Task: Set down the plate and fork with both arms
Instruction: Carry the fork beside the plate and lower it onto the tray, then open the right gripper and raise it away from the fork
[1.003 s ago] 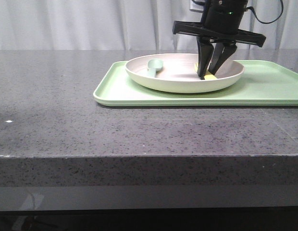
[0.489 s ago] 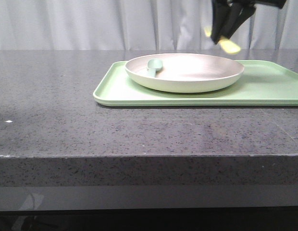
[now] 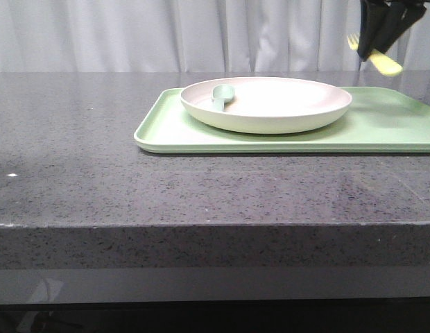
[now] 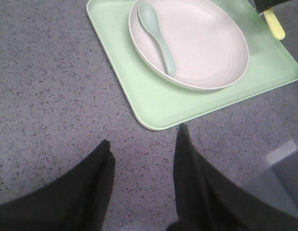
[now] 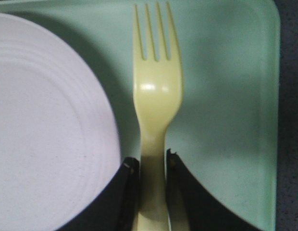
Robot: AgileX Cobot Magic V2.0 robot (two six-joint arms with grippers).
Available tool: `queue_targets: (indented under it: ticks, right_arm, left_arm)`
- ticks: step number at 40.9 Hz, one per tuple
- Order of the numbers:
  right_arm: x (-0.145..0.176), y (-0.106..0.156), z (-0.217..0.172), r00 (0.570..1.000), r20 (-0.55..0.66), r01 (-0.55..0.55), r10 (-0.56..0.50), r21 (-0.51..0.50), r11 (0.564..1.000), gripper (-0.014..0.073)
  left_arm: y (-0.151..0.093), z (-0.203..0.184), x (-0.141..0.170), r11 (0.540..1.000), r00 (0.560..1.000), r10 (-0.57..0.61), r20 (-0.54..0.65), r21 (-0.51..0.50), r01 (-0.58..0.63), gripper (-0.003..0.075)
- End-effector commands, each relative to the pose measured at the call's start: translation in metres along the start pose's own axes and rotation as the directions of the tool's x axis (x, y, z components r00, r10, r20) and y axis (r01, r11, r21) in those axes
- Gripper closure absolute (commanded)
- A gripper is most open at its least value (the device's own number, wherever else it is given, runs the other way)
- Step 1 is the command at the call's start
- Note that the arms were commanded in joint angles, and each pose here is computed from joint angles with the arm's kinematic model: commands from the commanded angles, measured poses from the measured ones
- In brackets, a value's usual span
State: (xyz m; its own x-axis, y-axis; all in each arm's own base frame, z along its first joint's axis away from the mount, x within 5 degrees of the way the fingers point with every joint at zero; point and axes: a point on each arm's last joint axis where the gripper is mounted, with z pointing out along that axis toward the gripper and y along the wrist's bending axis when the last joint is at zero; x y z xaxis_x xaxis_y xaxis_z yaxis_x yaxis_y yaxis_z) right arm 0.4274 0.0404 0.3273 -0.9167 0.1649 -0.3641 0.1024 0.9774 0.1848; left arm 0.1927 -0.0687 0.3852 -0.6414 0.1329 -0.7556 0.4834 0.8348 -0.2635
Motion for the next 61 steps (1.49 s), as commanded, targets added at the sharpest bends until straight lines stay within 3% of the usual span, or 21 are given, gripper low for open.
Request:
queue_targets:
  ticks: [1, 7, 17, 20, 27, 33, 40, 47, 55, 61]
  right_arm:
    - [0.009, -0.012, -0.022, 0.999, -0.047, 0.006, -0.005, 0.017, 1.000, 0.0510]
    - [0.016, -0.028, -0.002, 0.995, -0.095, -0.028, 0.032, 0.040, 0.999, 0.0510]
    - [0.023, -0.031, 0.021, 0.992, -0.125, 0.018, -0.013, 0.041, 0.999, 0.0507]
    - [0.023, -0.031, 0.023, 0.991, -0.132, 0.018, -0.012, 0.042, 0.999, 0.0471]
    - [0.023, -0.031, 0.023, 0.991, -0.132, 0.022, -0.016, 0.042, 0.999, 0.0280]
    - [0.023, -0.031, 0.019, 0.992, -0.123, 0.031, -0.026, 0.039, 0.999, 0.0252]
    - [0.025, -0.025, -0.007, 0.997, -0.066, 0.051, -0.049, 0.027, 0.998, 0.0252]
    - [0.036, -0.008, -0.048, 0.989, -0.008, 0.150, -0.150, 0.003, 0.989, 0.0252]
    - [0.067, 0.018, -0.088, 0.968, 0.047, 0.250, -0.248, -0.026, 0.968, 0.0252]
    - [0.099, 0.023, -0.107, 0.948, 0.075, 0.311, -0.311, 0.001, 0.950, 0.0252]
  left_arm:
    - [-0.005, -0.010, -0.011, 1.000, 0.995, -0.009, 0.098, 0.009, 0.008, 0.0427]
    - [-0.005, -0.010, -0.011, 1.000, 0.995, -0.009, 0.098, 0.009, 0.008, 0.0427]
    - [-0.005, -0.010, -0.011, 1.000, 0.995, -0.009, 0.098, 0.009, 0.008, 0.0427]
    - [-0.005, -0.010, -0.011, 1.000, 0.995, -0.009, 0.098, 0.009, 0.008, 0.0427]
    - [-0.005, -0.010, -0.011, 1.000, 0.995, -0.009, 0.098, 0.009, 0.008, 0.0427]
    - [-0.005, -0.010, -0.011, 1.000, 0.995, -0.009, 0.098, 0.009, 0.008, 0.0427]
    - [-0.005, -0.010, -0.011, 1.000, 0.995, -0.009, 0.098, 0.009, 0.008, 0.0427]
    - [-0.005, -0.010, -0.011, 1.000, 0.995, -0.009, 0.098, 0.009, 0.008, 0.0427]
    - [-0.005, -0.010, -0.011, 1.000, 0.995, -0.009, 0.098, 0.009, 0.008, 0.0427]
    - [-0.005, -0.010, -0.011, 1.000, 0.995, -0.009, 0.098, 0.009, 0.008, 0.0427]
